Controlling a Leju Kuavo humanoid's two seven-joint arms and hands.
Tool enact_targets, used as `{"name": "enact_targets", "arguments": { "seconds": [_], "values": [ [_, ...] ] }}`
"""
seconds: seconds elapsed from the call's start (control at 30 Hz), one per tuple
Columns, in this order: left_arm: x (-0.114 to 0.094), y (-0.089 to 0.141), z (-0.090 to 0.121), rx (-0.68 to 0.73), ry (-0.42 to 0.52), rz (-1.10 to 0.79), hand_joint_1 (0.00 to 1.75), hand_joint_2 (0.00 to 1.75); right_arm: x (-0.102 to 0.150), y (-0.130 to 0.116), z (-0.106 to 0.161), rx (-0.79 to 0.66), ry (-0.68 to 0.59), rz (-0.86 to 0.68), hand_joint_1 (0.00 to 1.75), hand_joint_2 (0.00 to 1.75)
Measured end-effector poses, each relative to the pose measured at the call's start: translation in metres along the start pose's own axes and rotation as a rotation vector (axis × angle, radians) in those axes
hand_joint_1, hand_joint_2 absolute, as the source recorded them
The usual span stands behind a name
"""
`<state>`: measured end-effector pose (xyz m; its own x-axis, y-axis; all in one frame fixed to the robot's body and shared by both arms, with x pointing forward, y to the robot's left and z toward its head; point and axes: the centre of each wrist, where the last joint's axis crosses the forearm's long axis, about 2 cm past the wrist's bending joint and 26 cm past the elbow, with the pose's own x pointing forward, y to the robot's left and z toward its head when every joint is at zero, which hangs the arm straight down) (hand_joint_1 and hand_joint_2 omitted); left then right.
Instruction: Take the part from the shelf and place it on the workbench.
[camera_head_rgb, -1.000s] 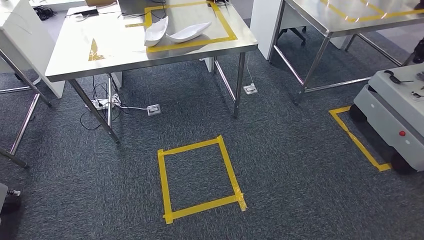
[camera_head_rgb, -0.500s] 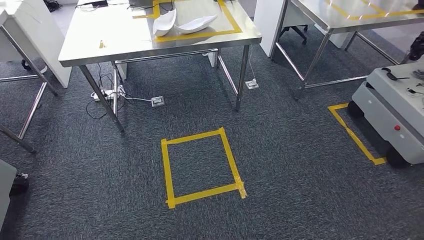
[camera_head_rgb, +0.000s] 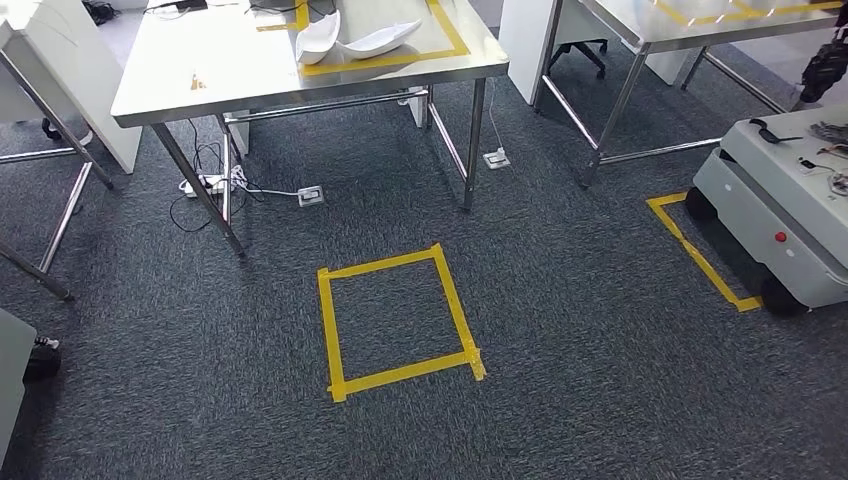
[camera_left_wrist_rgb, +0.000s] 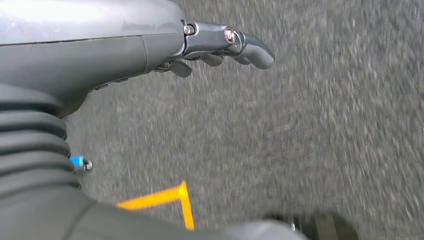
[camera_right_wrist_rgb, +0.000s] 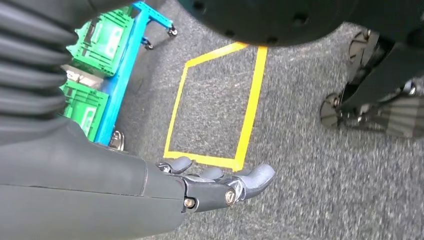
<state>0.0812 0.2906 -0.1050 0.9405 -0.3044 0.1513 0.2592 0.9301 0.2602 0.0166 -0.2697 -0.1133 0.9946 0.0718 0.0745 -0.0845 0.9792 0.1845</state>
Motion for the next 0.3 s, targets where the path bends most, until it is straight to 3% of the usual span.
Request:
{"name": "enact_targets", "arguments": {
  "seconds": [0.1,0.23,0.3],
  "values": [
    [-0.006,-0.001,0.0,-0.016,-0.002,0.032,0.0,0.0,-0.003,-0.004,0.001,-0.007,-0.014,-0.011,0.0,1.75],
    [-0.016,-0.003,0.001,-0.04,-0.002,0.075,0.0,0.0,-0.006,-0.009,0.002,-0.015,-0.03,-0.02,0.0,0.0],
    [-0.02,-0.004,0.001,-0.05,-0.001,0.089,0.0,0.0,-0.007,-0.011,0.002,-0.018,-0.036,-0.024,0.0,0.0]
  ]
}}
